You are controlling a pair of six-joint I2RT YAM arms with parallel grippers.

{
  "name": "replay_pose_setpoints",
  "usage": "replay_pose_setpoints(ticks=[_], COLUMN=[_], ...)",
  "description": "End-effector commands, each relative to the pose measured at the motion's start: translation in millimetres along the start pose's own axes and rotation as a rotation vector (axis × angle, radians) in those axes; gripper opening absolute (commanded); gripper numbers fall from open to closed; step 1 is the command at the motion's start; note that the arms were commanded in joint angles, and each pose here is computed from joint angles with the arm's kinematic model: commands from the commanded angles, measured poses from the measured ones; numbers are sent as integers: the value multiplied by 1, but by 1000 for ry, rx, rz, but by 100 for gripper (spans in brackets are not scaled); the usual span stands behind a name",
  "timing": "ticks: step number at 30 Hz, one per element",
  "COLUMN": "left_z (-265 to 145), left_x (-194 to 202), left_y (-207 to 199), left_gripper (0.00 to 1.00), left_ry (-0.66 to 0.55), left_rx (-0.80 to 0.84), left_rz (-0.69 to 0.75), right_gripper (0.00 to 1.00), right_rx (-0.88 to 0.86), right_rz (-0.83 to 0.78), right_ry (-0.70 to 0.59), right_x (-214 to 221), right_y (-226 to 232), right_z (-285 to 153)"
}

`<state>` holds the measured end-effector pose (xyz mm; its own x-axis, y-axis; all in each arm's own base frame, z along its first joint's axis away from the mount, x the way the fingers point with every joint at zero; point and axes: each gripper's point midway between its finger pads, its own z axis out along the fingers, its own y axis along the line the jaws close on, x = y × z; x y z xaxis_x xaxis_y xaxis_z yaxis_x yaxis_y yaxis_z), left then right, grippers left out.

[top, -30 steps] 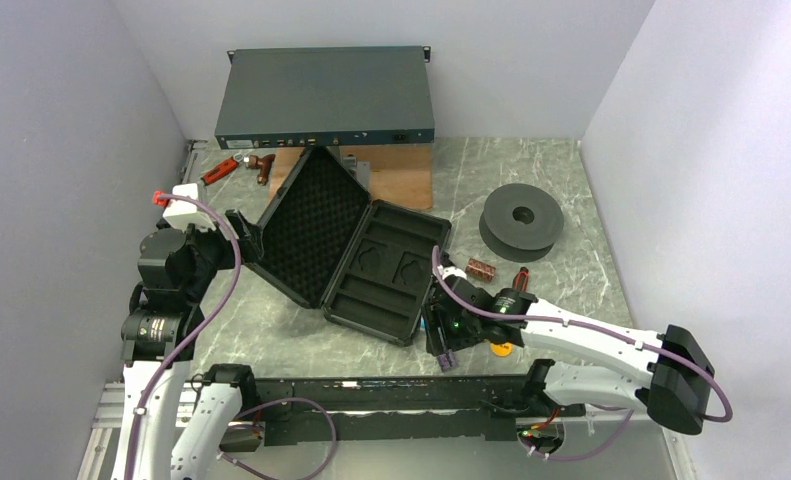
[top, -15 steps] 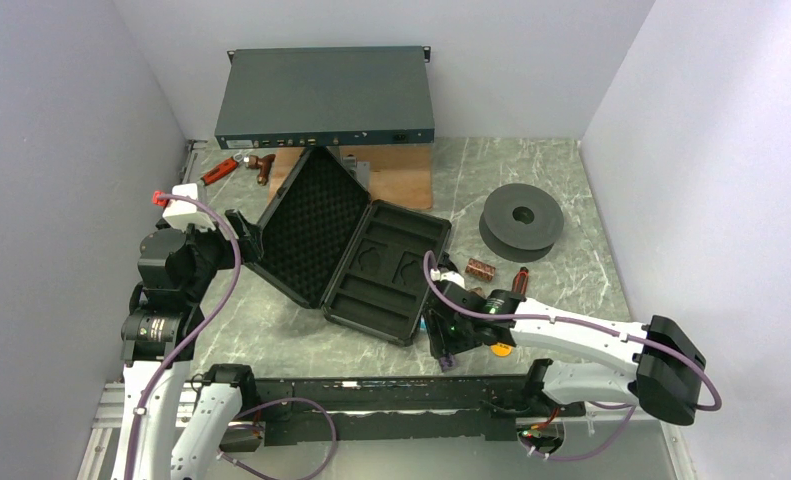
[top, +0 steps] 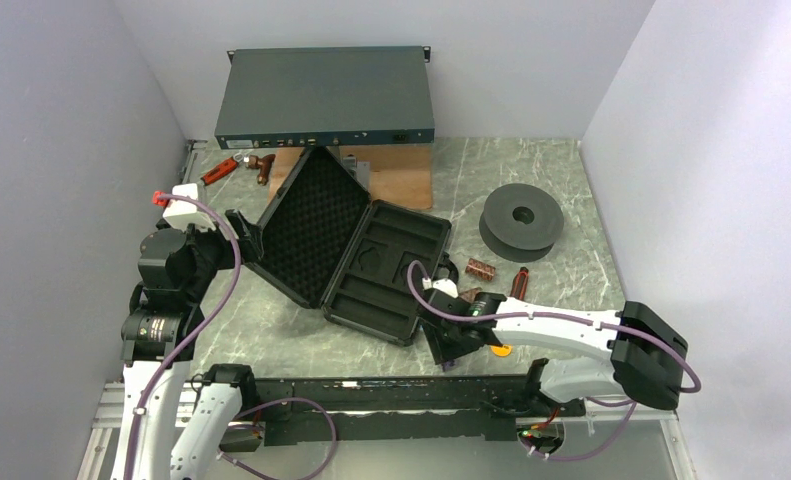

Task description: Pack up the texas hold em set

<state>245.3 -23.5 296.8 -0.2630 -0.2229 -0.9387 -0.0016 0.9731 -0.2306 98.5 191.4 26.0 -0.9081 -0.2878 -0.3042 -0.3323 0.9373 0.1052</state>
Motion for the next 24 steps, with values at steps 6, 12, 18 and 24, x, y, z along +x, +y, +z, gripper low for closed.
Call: replay_pose_setpoints(ticks=[6, 12, 18, 24], left_z=[-4, -5, -6, -8], left_x=[-10, -11, -11, -12], left_y=[-4, 1, 1, 8], left_gripper=[98, 98, 98, 99], left_ry=[-31, -36, -36, -45], left_rx=[9, -25, -32, -73], left_rz=[-8, 0, 8, 4], right_gripper=[43, 19, 0, 0], right_rx=[25, 27, 2, -52], right_rz=[-57, -82, -122, -179], right_ry=[-22, -21, -45, -88], right_x=[-10, -12, -22, -34], right_y=[11, 15, 23, 32], right_z=[-1, -3, -16, -30])
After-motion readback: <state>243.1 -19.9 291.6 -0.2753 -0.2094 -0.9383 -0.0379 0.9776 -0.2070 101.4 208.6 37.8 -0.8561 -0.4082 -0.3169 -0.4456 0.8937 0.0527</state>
